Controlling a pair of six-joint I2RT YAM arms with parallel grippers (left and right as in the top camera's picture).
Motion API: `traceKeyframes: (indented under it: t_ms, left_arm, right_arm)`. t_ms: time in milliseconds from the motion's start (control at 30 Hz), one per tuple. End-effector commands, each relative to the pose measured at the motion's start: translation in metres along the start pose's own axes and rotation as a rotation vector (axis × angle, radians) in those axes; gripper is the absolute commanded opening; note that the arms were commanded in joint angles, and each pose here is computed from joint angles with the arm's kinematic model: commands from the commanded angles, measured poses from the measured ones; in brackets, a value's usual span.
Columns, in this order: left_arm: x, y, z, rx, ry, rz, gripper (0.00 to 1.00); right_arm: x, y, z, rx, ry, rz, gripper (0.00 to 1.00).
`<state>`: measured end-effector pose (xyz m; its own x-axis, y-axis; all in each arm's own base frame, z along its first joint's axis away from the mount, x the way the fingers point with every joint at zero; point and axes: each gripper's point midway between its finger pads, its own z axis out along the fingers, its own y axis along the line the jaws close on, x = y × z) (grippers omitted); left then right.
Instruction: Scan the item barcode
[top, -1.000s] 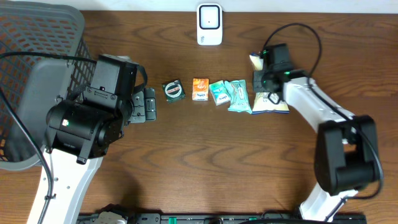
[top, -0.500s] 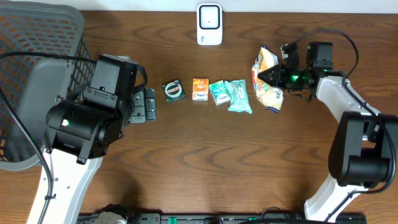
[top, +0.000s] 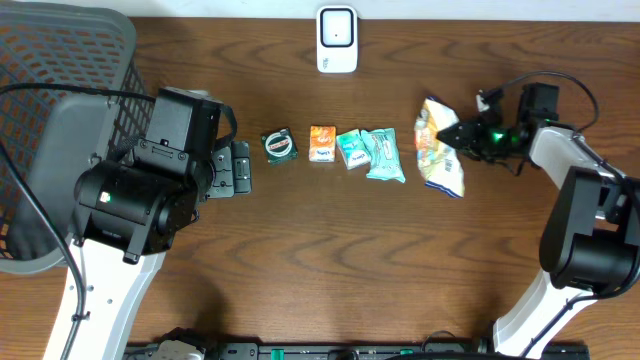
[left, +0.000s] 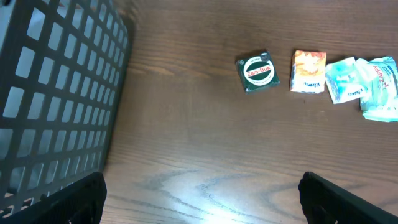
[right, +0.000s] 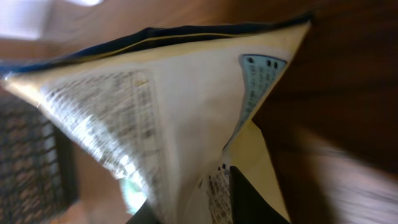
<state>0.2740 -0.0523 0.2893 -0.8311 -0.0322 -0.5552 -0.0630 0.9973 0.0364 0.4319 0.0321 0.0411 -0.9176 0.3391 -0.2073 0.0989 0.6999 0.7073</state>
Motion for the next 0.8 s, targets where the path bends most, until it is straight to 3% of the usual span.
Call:
traceKeyframes:
  t_ms: [0,167,333,500,767]
  left_arm:
    - [-0.002,0.004,0.0,-0.019,-0.005,0.005,0.98]
    - [-0.002,0.004,0.0,-0.019,-0.005,0.005,0.98]
    - [-0.002,0.004,0.0,-0.019,-0.005,0.005,0.98]
    - [-0.002,0.004,0.0,-0.019,-0.005,0.005,0.98]
    - [-0.002,0.004,0.0,-0.019,-0.005,0.005,0.98]
  right_arm:
    - [-0.005,-0.047,-0.011,0.197,-0.042,0.051,0.2]
    - [-0.014,-0.043,-0.02,0.174,-0.068,0.05,0.2]
    - [-0.018,-0.028,-0.025,0.157,-0.084,0.02,0.01]
    - [-0.021,0.0,-0.029,0.123,-0.101,-0.04,0.01]
    - [-0.032,0.1,-0.055,-0.318,-0.132,-0.148,0.01]
